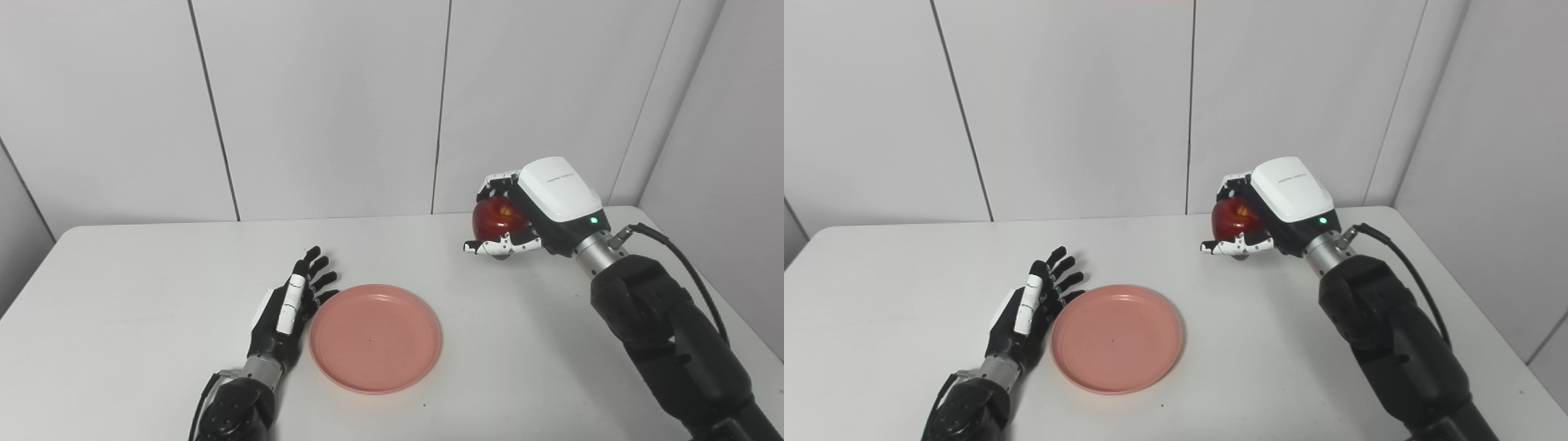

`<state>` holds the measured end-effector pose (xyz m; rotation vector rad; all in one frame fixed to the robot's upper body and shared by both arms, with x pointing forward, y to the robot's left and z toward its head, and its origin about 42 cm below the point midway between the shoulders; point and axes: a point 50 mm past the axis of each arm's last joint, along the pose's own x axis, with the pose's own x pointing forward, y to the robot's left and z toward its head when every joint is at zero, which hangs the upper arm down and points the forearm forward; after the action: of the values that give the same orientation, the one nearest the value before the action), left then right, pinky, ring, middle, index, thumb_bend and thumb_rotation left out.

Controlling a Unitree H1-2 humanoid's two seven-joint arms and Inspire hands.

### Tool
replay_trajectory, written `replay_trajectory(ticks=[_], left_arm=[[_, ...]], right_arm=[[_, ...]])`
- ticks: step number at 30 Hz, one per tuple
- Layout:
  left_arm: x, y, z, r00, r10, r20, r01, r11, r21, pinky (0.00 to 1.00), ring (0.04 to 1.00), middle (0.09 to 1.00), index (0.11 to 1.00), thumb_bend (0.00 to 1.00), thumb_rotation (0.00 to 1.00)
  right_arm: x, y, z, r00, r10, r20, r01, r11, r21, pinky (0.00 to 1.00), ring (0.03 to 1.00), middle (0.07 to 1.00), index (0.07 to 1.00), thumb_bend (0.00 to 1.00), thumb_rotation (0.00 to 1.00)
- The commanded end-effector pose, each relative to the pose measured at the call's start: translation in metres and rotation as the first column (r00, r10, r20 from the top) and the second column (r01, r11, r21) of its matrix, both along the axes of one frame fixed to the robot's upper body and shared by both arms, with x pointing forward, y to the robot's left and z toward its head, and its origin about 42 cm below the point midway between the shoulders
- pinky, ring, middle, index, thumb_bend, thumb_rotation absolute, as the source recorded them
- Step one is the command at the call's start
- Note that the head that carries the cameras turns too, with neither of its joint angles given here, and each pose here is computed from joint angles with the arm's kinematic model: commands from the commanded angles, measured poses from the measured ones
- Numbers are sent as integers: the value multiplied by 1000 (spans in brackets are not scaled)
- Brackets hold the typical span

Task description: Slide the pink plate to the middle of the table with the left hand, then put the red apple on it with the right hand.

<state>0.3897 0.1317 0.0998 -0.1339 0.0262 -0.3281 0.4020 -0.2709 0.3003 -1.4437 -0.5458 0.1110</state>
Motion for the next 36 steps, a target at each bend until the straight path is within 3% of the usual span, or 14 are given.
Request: replay_trajectory(ticks=[1, 9, 14, 21, 25, 36], left_arm=[[-11, -10, -15, 999, 14, -49, -14, 1000, 9, 789, 880, 935, 910, 804, 935], [-11, -21, -12, 999, 30, -39, -29, 999, 13, 808, 875, 930, 903, 769, 956], [-10, -26, -9, 999, 31, -30, -30, 999, 30, 768, 861, 923, 900, 775, 959], [-11, -27, -8, 999, 25, -29, -24, 999, 30, 777, 850, 916, 898, 765, 960], [-11, -28, -8, 999, 24, -31, -23, 999, 31, 779, 847, 912, 898, 778, 958], [-12, -29, -6, 999, 15, -34, -13, 999, 38, 803, 863, 912, 893, 785, 962]], right_arm=[[5, 13, 35, 991, 68, 115, -67, 998, -7, 187, 256, 343, 442, 460, 563], [8, 43, 31, 988, 136, 77, -139, 990, 26, 185, 255, 340, 436, 460, 521], [10, 60, 22, 981, 187, 59, -190, 980, 53, 155, 222, 314, 404, 446, 406], [11, 87, 6, 970, 242, 12, -242, 969, 45, 211, 284, 365, 456, 446, 532], [13, 99, -8, 964, 266, -18, -265, 963, 45, 203, 268, 337, 412, 452, 509], [10, 118, -52, 947, 293, -130, -298, 954, -21, 203, 271, 357, 453, 424, 593]])
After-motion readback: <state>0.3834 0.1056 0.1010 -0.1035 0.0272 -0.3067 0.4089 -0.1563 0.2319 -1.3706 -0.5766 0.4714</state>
